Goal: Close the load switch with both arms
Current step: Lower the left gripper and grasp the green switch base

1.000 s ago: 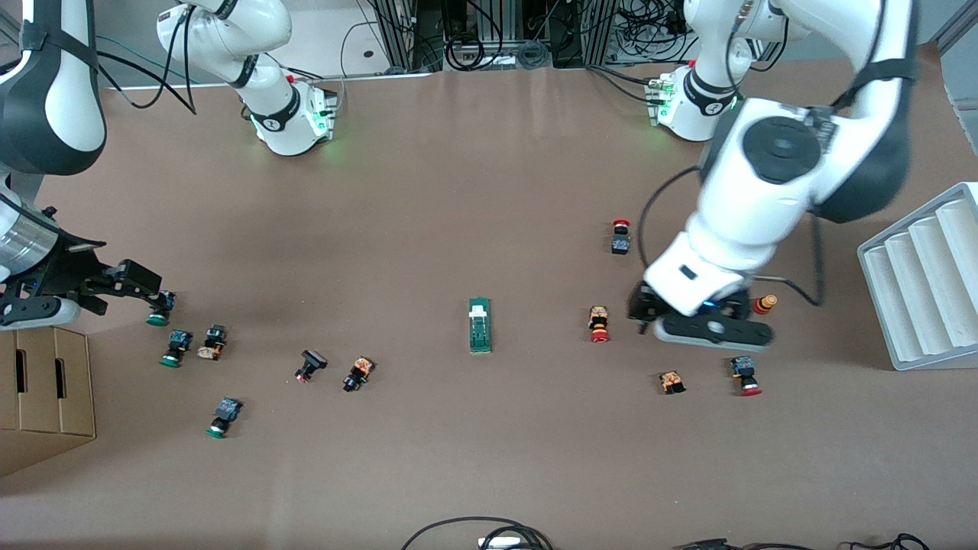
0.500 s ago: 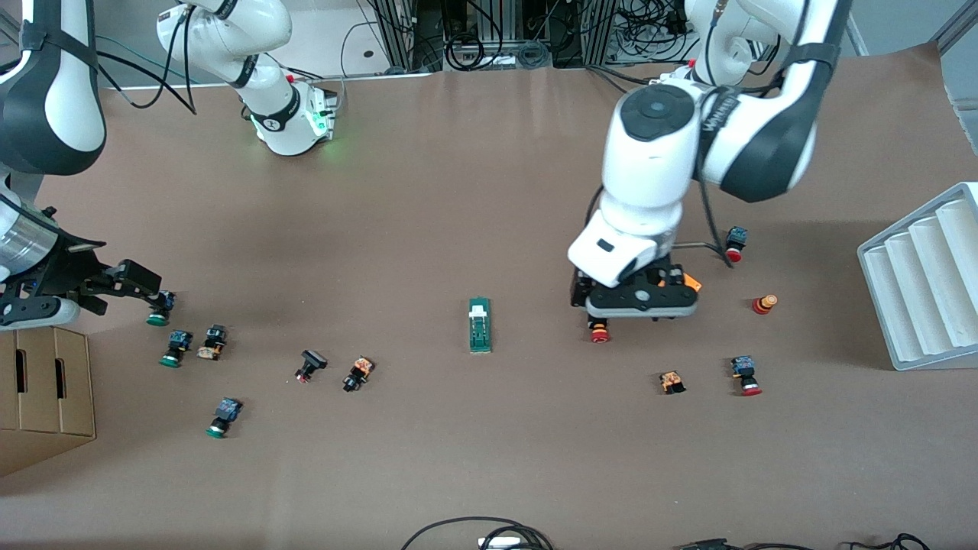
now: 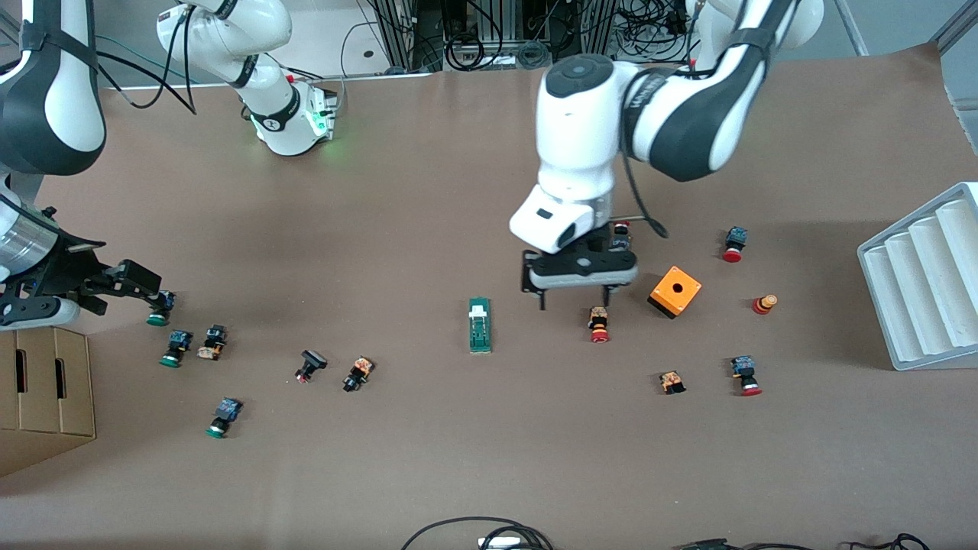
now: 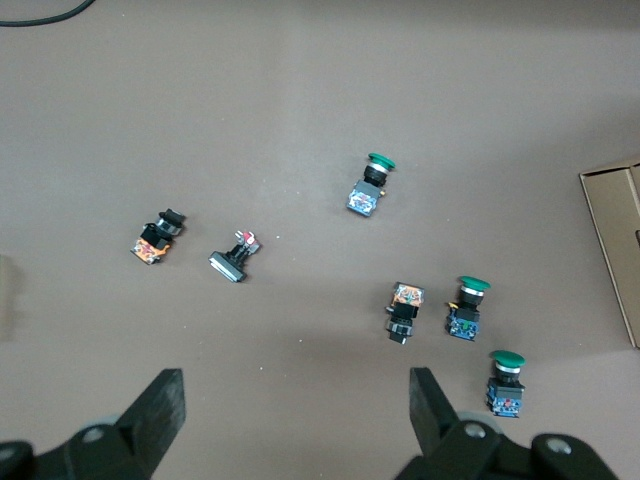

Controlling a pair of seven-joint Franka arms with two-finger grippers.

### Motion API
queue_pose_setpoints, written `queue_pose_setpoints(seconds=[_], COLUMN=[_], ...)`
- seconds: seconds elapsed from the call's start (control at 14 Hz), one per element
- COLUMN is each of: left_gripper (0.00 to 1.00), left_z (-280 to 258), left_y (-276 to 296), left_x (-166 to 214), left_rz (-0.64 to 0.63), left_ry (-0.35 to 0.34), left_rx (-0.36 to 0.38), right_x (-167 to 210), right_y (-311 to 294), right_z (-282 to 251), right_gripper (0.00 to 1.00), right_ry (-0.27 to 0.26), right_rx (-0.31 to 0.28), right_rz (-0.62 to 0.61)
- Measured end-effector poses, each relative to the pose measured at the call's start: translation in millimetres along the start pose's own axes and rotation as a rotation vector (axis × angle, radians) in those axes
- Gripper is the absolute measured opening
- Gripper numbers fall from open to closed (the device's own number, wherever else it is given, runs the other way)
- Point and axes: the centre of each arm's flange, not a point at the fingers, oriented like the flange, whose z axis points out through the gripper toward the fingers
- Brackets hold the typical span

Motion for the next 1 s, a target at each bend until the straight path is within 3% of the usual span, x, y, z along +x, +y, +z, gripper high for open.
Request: queue_pose_setpoints(seconds=[0.21, 0.36, 0.64, 1.0], left_gripper=[1.00, 1.00, 1.00, 1.00], left_z=[-11.9, -13.6, 17.7, 81.1], left_y=[27.3, 49.3, 80.8, 109.5], left_x=[-29.6, -58.9, -113.0, -159.4], left_rz=[-0.106, -0.119, -0.099, -0.073], left_ry=[0.043, 0.104, 0.142, 0.315], left_rx=[-0.011, 0.011, 0.054, 0.096], right_x=[0.0, 0.0, 0.0, 0.0], right_y=[0.1, 0.1, 1.0, 11.6], right_z=[0.0, 0.1, 0.2, 5.0], right_gripper=[1.00, 1.00, 1.00, 1.00], right_ry=[0.000, 0.000, 0.000, -0.009], right_rx=[0.000, 0.000, 0.000, -0.004], right_rz=[0.000, 0.000, 0.002, 0.020])
